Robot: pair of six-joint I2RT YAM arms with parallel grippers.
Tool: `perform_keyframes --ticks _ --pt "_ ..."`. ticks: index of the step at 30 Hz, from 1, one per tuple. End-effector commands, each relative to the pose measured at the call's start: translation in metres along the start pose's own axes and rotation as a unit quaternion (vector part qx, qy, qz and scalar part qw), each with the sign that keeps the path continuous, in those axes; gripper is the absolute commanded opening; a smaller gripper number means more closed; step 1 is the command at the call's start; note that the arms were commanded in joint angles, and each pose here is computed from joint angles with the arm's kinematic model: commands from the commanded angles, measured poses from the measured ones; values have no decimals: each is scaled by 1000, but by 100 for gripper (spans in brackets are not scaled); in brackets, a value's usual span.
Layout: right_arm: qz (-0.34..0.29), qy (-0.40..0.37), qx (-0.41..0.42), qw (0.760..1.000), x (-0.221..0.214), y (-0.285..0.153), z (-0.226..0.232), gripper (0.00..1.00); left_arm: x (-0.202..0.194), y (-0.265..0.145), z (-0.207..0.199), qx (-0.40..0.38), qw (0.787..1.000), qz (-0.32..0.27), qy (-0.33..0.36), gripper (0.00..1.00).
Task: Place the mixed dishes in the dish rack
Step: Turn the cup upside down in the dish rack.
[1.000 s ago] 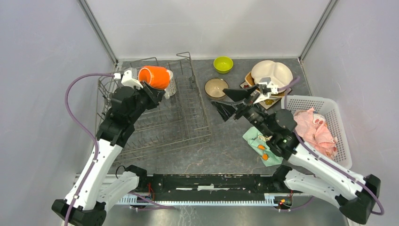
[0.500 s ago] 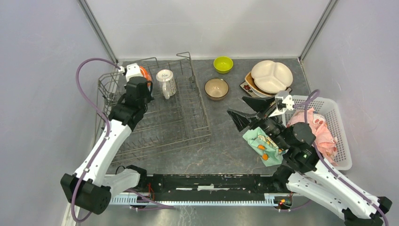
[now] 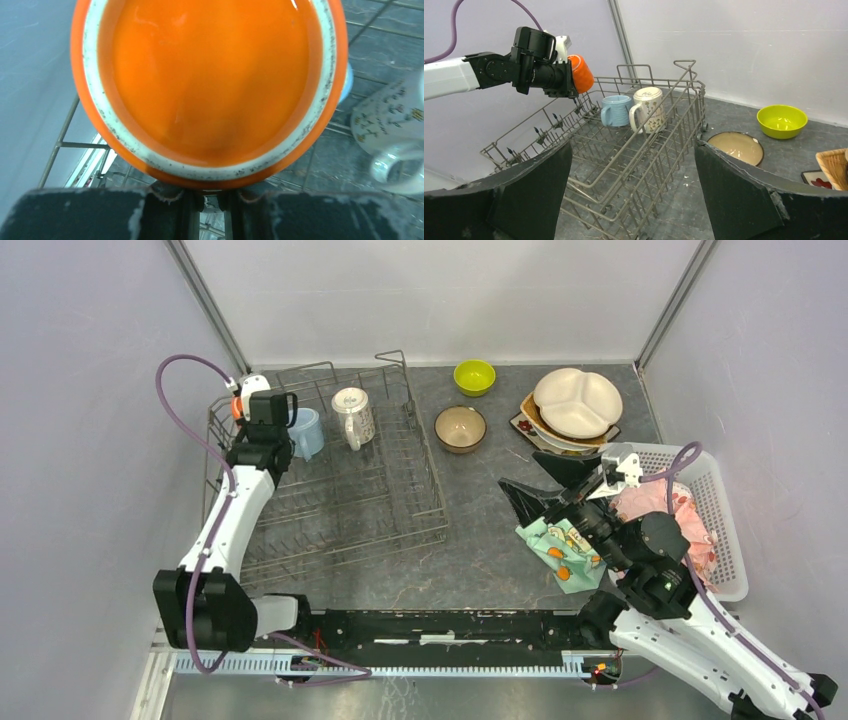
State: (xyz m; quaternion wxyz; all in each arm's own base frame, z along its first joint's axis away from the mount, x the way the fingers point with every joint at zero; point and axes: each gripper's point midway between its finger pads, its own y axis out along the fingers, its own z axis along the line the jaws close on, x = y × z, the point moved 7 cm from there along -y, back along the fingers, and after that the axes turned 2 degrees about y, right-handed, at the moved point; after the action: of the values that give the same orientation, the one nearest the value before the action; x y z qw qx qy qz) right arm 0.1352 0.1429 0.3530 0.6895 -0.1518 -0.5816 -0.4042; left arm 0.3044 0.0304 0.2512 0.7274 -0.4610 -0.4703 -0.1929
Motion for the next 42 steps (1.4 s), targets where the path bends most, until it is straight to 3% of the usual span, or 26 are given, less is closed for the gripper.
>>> perform_keyframes --ticks 1,6,11,17,23,42 --pt "-2 -15 -20 1000 -1 -5 -7 98 42 10 11 19 997 -72 -23 2" --pt "-7 -17 -21 1000 1 -7 -7 98 40 29 30 50 996 -63 -23 2" --pt "-7 -15 -27 1000 -2 -8 -9 98 33 46 40 10 998 -47 -40 2" --pt "-2 -8 -24 1000 -6 -8 -8 98 25 63 36 -40 997 -30 -55 2" --pt "8 -1 -28 1000 -19 -3 -11 98 14 81 46 -34 995 5 -89 2" --pt "21 5 -18 1000 -29 0 -9 98 -27 117 40 -33 991 82 -103 5"
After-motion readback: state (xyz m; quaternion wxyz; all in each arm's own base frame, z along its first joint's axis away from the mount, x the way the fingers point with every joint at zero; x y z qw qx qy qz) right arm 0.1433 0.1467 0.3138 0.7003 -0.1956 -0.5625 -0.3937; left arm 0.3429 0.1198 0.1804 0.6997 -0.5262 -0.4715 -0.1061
